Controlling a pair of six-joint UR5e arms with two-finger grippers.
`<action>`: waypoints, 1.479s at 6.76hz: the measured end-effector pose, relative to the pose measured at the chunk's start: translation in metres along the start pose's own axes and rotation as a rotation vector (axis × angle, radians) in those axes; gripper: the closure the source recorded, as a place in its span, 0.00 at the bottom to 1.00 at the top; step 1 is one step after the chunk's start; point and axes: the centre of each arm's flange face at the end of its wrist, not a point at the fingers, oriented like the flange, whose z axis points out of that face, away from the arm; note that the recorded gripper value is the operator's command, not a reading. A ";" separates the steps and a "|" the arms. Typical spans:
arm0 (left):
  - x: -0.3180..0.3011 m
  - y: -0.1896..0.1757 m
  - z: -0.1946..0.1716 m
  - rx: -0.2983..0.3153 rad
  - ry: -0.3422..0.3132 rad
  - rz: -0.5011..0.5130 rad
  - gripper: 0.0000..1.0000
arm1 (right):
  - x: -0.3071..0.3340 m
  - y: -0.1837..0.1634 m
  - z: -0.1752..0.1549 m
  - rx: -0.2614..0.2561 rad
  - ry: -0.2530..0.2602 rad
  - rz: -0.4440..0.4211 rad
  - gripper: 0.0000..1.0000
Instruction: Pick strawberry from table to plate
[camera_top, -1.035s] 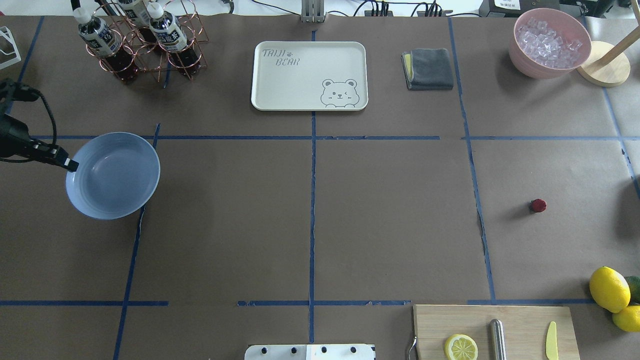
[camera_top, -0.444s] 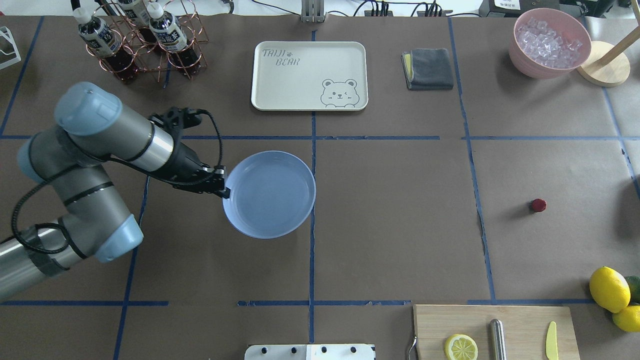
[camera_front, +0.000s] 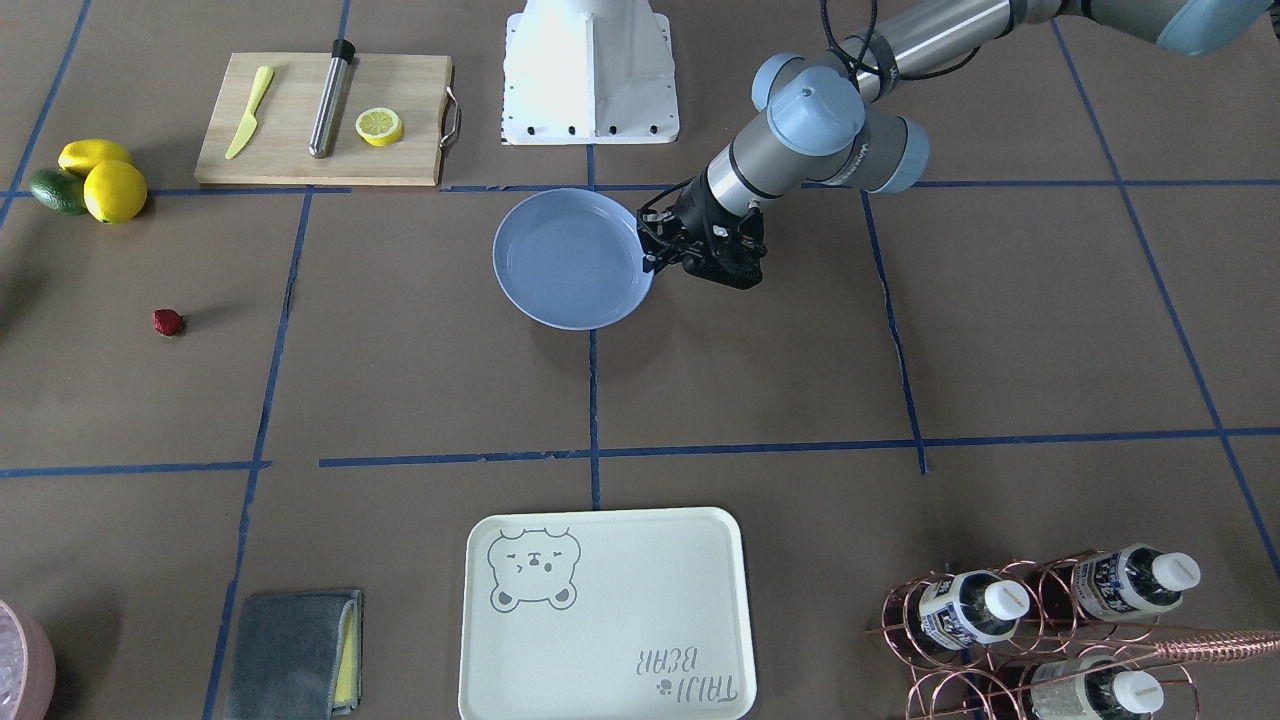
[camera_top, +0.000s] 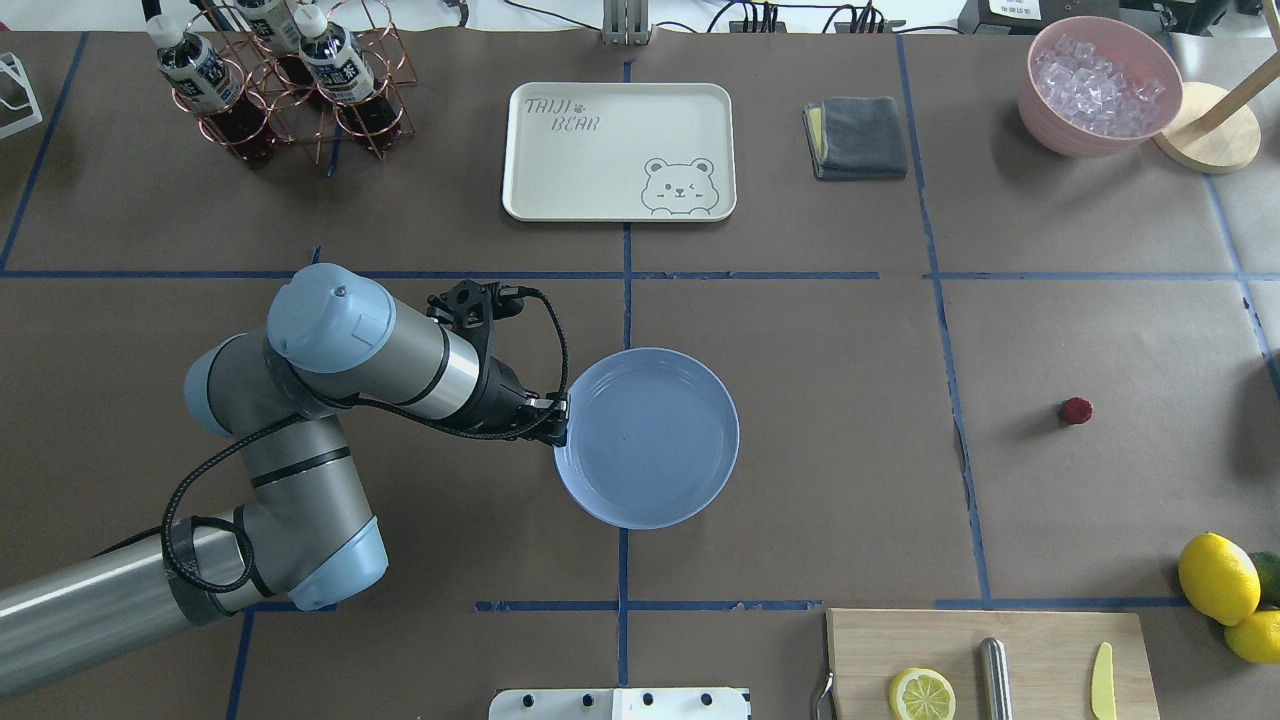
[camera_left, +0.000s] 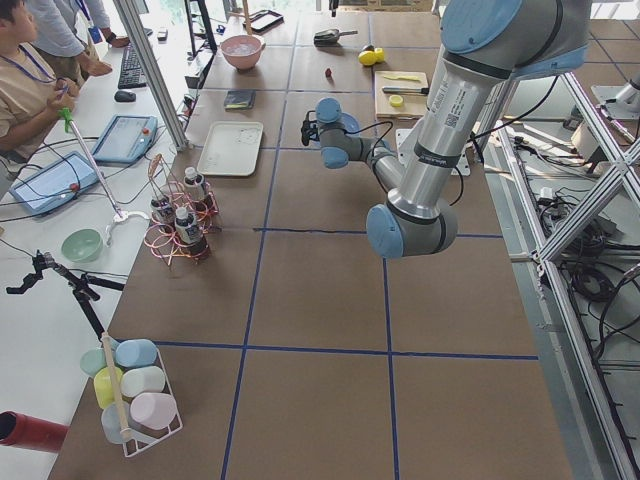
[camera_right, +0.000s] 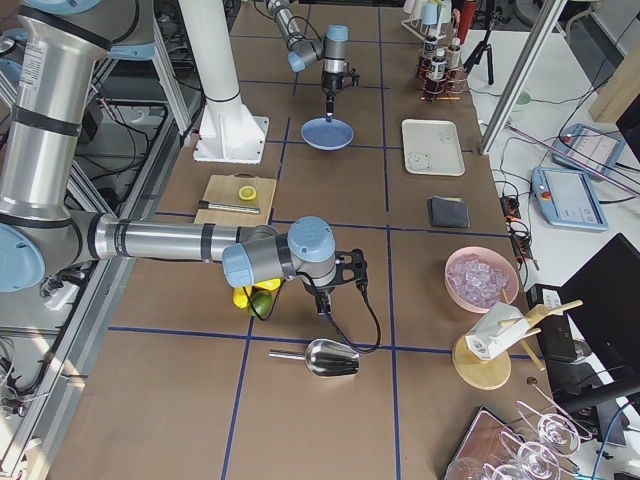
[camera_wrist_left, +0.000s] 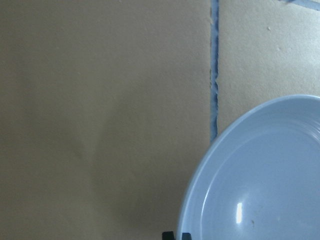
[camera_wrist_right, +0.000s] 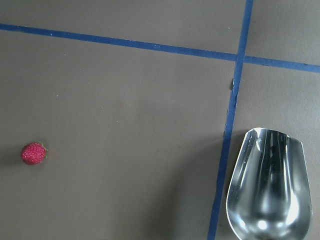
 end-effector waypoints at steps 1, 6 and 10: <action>-0.007 -0.002 0.012 0.013 -0.025 -0.006 1.00 | -0.001 0.000 0.000 0.000 -0.005 0.000 0.00; -0.009 -0.003 0.016 0.040 -0.003 0.015 0.40 | -0.007 -0.003 -0.004 0.053 -0.024 -0.057 0.00; 0.007 0.004 -0.005 0.036 0.099 -0.066 0.06 | -0.068 -0.011 0.032 0.027 -0.100 0.000 0.02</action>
